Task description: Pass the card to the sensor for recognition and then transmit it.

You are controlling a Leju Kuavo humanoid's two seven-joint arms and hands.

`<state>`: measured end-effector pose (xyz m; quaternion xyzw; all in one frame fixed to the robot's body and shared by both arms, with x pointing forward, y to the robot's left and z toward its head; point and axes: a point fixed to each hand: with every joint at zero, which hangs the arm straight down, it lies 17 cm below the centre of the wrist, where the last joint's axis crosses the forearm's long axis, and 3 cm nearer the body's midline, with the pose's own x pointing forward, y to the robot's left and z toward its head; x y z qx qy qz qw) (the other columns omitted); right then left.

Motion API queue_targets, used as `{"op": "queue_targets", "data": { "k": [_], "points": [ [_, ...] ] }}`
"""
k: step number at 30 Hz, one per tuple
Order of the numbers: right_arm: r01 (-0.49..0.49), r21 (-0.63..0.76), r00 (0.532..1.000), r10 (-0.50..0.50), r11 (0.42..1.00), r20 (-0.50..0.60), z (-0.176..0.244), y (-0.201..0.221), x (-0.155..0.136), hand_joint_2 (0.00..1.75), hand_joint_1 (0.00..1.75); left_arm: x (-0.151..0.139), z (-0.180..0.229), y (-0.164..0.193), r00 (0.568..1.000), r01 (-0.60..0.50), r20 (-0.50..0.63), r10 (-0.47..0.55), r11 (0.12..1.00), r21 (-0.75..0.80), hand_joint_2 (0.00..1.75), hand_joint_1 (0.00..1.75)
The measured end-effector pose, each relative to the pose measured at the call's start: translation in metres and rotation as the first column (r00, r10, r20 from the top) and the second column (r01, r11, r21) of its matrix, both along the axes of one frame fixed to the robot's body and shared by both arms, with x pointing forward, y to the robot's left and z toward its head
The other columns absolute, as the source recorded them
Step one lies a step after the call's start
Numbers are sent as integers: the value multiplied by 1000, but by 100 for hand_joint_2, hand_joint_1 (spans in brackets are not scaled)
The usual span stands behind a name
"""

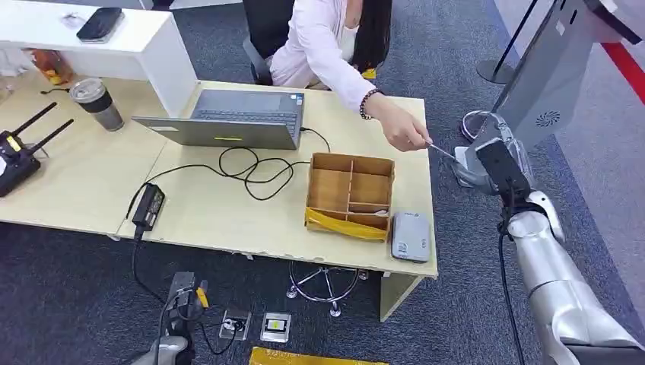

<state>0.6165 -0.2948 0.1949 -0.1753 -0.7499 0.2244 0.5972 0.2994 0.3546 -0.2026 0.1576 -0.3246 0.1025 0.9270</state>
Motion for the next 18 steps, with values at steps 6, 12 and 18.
{"op": "queue_targets", "data": {
  "k": [6,12,18],
  "points": [
    [-42,-15,999,42,999,-1,3,21,0,175,0,0,0,1,1000,-4,0,4,1000,4,0,0],
    [-88,-34,996,89,996,3,4,39,-3,175,175,-1,1,5,1000,-21,3,21,1000,11,0,0],
    [-111,-49,994,111,993,4,2,50,-5,175,175,-2,0,6,1000,-27,1,27,1000,9,0,0]
  ]
}}
